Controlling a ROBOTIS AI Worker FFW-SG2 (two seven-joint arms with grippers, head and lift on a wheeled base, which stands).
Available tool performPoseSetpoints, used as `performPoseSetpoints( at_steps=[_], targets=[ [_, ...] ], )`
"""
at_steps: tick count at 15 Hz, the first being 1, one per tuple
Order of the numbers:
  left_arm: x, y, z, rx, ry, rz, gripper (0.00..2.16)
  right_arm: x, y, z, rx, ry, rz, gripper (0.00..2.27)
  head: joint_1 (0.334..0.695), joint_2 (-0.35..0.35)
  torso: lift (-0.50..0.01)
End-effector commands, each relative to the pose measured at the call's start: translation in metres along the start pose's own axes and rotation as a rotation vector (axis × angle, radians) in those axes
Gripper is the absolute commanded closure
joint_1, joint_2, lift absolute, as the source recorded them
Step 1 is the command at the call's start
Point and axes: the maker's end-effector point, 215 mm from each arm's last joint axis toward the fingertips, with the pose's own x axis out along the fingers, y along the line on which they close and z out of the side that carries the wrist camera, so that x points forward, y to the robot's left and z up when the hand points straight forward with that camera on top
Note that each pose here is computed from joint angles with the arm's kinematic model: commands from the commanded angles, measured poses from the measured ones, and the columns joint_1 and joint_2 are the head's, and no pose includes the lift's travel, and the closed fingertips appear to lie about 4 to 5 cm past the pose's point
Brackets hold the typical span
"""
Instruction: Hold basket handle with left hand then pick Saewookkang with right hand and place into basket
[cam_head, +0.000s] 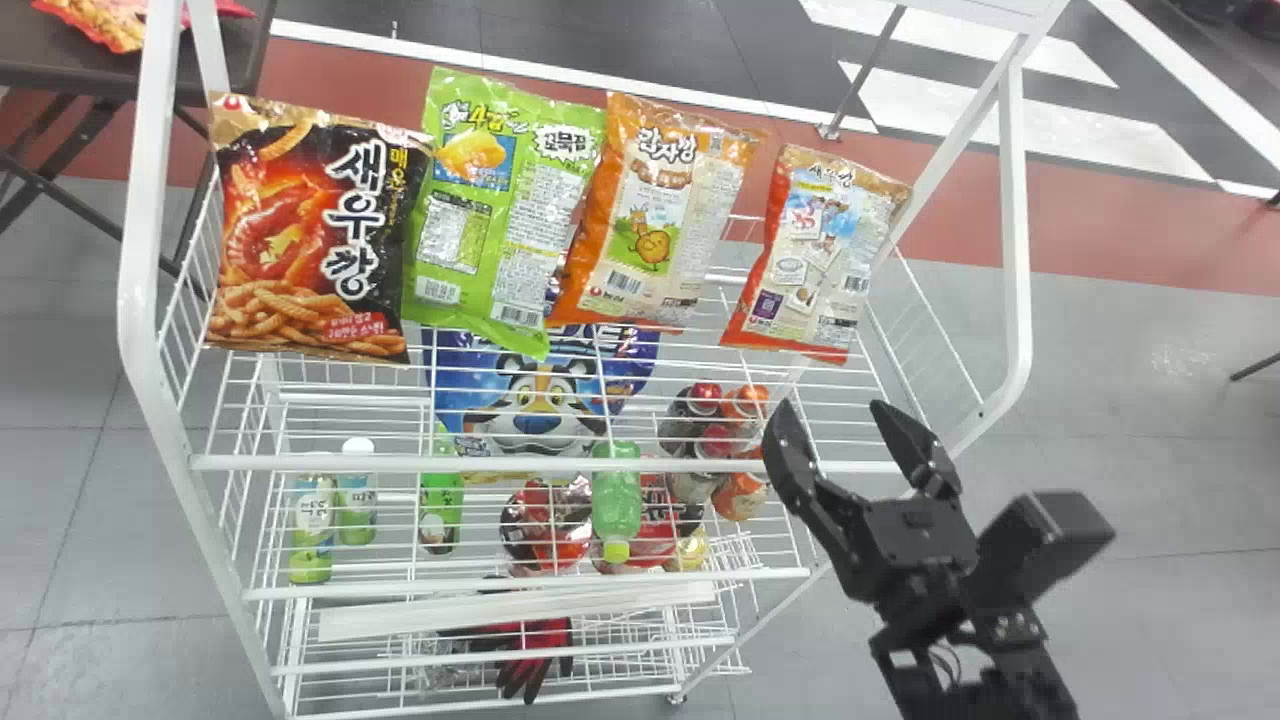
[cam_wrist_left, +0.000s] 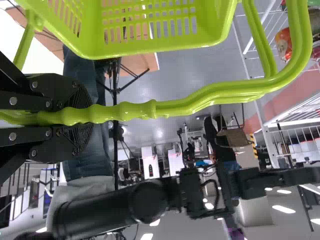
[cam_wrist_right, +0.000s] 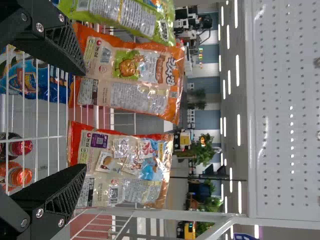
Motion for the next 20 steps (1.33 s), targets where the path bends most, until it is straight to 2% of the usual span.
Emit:
performPoseSetpoints(
  at_steps=[1,3,6,14,20],
  targets=[
    [0.002,0.004,0.0,0.008,0.012,0.008,1.83,0.023,-0.03,-0.005,0.039,0.025,-0.047,0.18,0.695,-0.35,-0.019],
    [0.005,0.007,0.002,0.017,0.027,0.008,1.83,0.038,-0.055,-0.003,0.039,0.01,-0.087,0.18,0.695,-0.35,-0.019],
    [0.005,0.012,-0.004,-0.004,0.034,0.01,1.83,0.076,-0.067,-0.004,0.062,-0.003,-0.094,0.18,0.695,-0.35,-0.019],
    [0.007,0.016,-0.009,-0.005,0.047,0.025,1.83,0.159,-0.063,-0.004,0.028,0.024,-0.07,0.18,0.695,-0.35,-0.019],
    [0.007,0.019,-0.007,0.001,0.044,0.04,1.83,0.187,-0.089,-0.004,-0.009,0.062,-0.099,0.18,0.695,-0.35,-0.019]
  ],
)
